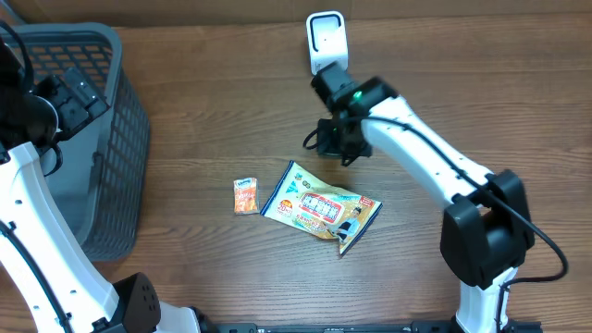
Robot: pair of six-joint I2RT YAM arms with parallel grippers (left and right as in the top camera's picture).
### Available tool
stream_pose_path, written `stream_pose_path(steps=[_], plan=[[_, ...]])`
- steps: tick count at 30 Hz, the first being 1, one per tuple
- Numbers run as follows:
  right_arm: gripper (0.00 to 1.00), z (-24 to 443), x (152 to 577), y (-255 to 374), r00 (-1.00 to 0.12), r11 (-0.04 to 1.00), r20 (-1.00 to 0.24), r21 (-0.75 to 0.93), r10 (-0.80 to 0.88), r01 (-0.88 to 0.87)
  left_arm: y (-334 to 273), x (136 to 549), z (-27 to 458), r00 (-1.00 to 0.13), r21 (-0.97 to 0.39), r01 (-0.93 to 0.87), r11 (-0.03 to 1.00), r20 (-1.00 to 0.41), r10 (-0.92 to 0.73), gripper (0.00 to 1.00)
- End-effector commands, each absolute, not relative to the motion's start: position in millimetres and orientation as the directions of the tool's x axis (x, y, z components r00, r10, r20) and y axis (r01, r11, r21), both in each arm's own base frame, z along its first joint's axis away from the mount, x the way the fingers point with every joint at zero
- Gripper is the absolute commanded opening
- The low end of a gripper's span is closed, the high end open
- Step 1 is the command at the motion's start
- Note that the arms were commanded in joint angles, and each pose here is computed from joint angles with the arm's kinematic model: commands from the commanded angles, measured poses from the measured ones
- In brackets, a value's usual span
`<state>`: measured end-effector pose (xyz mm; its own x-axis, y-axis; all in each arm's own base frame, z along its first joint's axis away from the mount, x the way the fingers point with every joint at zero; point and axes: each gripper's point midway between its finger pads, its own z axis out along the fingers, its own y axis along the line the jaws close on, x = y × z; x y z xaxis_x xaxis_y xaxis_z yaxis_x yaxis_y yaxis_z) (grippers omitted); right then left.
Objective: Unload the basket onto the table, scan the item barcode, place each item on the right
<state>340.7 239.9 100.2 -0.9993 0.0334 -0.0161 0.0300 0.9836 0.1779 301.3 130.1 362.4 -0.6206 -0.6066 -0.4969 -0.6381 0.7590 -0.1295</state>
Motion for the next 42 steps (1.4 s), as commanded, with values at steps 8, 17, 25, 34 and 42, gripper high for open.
stream_pose_path(steps=[8,17,25,34,42], plan=[[0.04,29,251,289,-0.982,0.971,0.188,0.225,0.032,0.075,131,302,361,-0.631,-0.114,-0.632,0.766,-0.499,-0.594,1.00],[0.04,9,306,279,-0.999,0.963,-0.034,0.269,0.005,-0.005,131,302,361,-0.631,-0.114,-0.632,0.766,-0.499,-0.594,1.00],[0.07,90,343,246,-1.000,0.972,-0.018,0.235,0.007,0.003,131,302,361,-0.631,-0.114,-0.632,0.766,-0.499,-0.594,1.00],[0.10,8,290,190,-0.976,0.985,0.176,0.089,0.132,0.149,131,302,361,-0.631,-0.114,-0.632,0.766,-0.499,-0.594,1.00],[0.04,15,283,147,-0.957,0.980,0.211,-0.057,0.200,0.193,131,302,361,-0.631,-0.114,-0.632,0.766,-0.499,-0.594,1.00]])
